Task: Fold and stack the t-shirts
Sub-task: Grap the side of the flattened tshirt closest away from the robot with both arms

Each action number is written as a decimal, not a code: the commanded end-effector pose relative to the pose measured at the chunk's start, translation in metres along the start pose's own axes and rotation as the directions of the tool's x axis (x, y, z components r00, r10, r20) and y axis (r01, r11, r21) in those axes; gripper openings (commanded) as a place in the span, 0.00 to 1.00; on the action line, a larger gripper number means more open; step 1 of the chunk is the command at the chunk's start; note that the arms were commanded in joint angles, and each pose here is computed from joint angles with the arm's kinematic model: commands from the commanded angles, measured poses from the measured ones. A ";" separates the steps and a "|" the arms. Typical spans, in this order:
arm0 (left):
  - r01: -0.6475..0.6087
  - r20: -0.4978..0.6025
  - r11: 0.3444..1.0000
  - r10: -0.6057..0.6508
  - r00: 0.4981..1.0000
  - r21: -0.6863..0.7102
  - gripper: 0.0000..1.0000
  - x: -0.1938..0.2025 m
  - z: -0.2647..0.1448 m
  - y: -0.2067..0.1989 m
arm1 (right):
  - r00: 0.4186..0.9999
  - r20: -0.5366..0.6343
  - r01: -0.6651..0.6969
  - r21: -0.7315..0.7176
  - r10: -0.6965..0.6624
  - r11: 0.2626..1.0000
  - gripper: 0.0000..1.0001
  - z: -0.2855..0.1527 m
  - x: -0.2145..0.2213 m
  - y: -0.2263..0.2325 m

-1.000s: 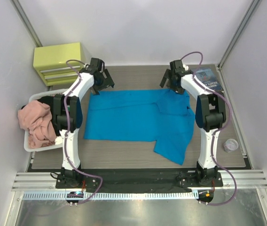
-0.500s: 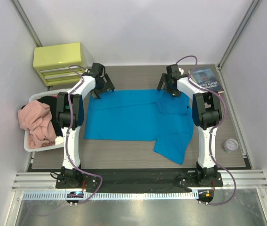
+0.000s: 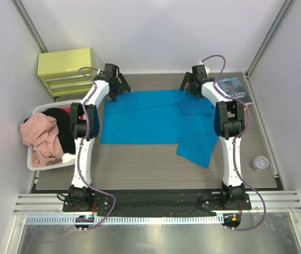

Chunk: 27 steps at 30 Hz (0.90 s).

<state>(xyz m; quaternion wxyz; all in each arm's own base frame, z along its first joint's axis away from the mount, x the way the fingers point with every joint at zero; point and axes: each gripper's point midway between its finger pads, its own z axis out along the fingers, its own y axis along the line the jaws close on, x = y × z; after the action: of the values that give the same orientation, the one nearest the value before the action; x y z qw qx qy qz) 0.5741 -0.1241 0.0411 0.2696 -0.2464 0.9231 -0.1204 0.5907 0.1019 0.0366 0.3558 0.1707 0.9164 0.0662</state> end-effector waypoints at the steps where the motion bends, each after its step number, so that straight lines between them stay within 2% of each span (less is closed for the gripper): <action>1: 0.022 -0.089 0.999 -0.025 0.996 -0.035 0.94 0.018 0.041 0.013 | 0.995 -0.098 -0.003 0.008 0.004 1.000 1.00 0.043 0.027 -0.021; 9: 0.077 -0.047 0.997 -0.075 0.996 0.030 0.94 0.002 0.061 0.000 | 1.000 -0.021 -0.009 -0.060 0.008 0.998 1.00 0.070 -0.006 -0.003; 21: 0.052 0.064 0.988 -0.061 0.996 0.143 0.95 -0.038 0.061 -0.025 | 1.000 -0.028 -0.006 -0.055 0.004 0.998 1.00 0.065 -0.002 -0.006; 25: 0.009 0.098 0.983 -0.027 0.995 0.181 0.95 -0.053 0.035 -0.038 | 0.999 0.035 0.006 -0.090 -0.003 0.996 1.00 0.042 -0.035 0.007; 27: -0.026 0.179 0.972 -0.016 0.984 0.234 0.96 -0.080 -0.008 -0.060 | 0.990 0.137 0.039 -0.137 -0.020 0.990 1.00 0.005 -0.081 0.025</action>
<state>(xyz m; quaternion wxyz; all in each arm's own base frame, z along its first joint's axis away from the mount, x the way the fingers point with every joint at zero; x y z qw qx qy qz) 0.6515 -0.1380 0.0547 0.3441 -0.2476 0.8835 -0.1994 0.6686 0.0980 0.0491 0.4309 0.1575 0.8814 0.1124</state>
